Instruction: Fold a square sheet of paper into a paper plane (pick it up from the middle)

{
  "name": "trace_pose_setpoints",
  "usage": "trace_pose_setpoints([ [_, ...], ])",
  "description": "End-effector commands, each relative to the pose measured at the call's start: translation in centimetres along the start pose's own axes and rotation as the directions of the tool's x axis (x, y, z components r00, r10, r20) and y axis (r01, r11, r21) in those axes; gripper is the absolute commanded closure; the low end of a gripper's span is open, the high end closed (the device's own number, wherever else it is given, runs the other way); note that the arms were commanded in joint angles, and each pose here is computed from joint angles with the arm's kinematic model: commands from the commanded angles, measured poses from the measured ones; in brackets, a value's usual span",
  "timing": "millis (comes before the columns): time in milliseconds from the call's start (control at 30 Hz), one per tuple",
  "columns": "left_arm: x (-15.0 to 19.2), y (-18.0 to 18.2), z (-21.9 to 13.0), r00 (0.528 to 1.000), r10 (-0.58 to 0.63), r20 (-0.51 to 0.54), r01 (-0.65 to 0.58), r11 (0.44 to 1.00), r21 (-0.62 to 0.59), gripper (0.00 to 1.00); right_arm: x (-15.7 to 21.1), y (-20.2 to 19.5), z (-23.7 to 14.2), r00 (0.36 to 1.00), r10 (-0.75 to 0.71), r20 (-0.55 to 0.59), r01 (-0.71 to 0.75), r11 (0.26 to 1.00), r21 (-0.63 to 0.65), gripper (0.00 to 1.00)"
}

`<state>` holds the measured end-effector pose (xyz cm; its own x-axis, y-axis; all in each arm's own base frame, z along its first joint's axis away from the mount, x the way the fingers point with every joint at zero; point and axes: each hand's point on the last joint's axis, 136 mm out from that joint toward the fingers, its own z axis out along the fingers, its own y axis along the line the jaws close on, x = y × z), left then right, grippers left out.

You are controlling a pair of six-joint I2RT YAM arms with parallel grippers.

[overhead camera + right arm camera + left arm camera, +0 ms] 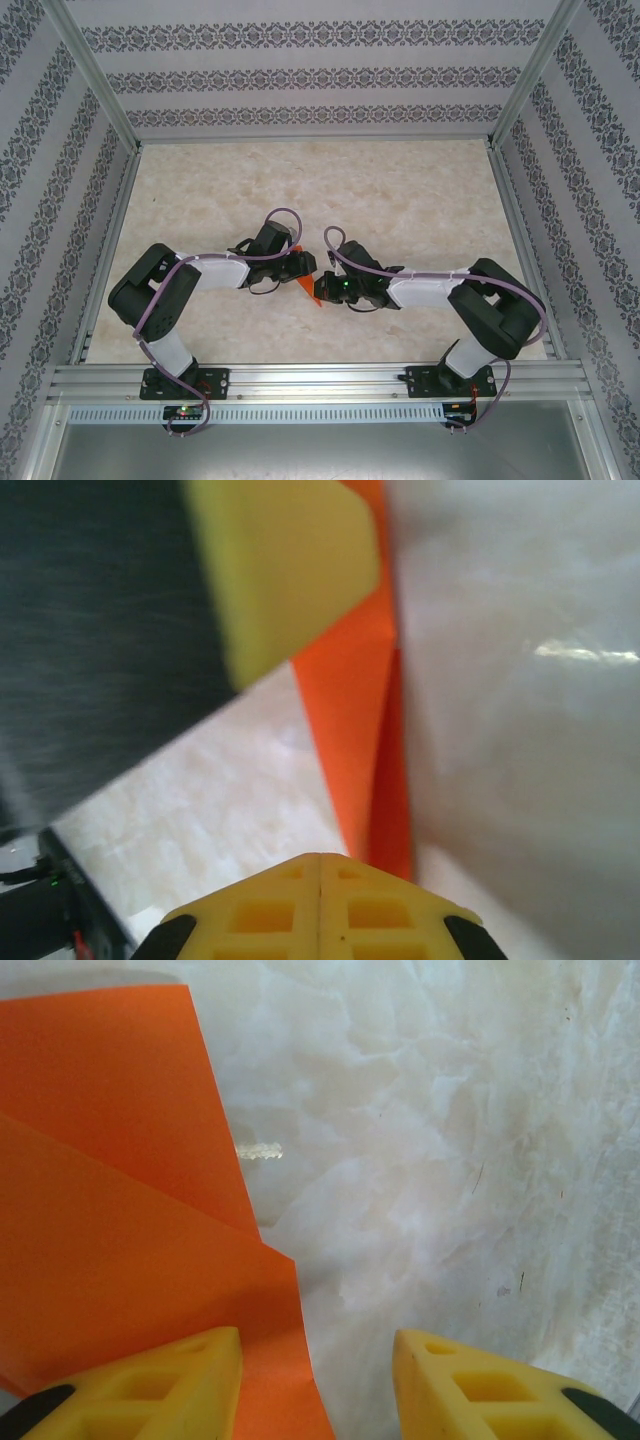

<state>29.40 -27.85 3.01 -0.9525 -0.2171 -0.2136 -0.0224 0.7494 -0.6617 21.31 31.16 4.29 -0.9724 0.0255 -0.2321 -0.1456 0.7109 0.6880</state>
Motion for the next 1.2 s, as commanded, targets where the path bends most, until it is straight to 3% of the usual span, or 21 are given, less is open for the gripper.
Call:
trace_pose_setpoints([
  [0, 0.9, 1.9, 0.7, 0.999, -0.006, -0.049, 0.003, 0.998, -0.064, 0.55, 0.2, 2.0, 0.1, 0.999, -0.042, -0.03, 0.04, 0.997, -0.063, 0.94],
  [467, 1.0, 2.1, 0.7, 0.999, -0.005, -0.052, 0.001, 0.998, -0.069, 0.55, 4.1, -4.3, 2.5, 0.989, 0.078, -0.123, -0.071, 0.996, 0.059, 0.94],
  [733, 1.1, 2.4, 0.8, 0.999, -0.008, -0.054, 0.004, 0.997, -0.083, 0.55, 3.6, -3.3, 0.6, 0.994, 0.048, -0.093, -0.042, 0.997, 0.069, 0.94],
  [1033, 1.1, 2.4, 1.0, 0.998, -0.008, -0.06, 0.003, 0.997, -0.08, 0.56, 5.2, -6.5, 0.5, 0.99, 0.083, -0.111, -0.062, 0.981, 0.187, 0.93],
  [1167, 1.1, 2.2, 0.8, 0.998, -0.004, -0.061, 0.0, 0.997, -0.075, 0.55, 3.5, -4.2, -0.6, 0.998, 0.03, -0.051, -0.022, 0.988, 0.152, 0.93],
])
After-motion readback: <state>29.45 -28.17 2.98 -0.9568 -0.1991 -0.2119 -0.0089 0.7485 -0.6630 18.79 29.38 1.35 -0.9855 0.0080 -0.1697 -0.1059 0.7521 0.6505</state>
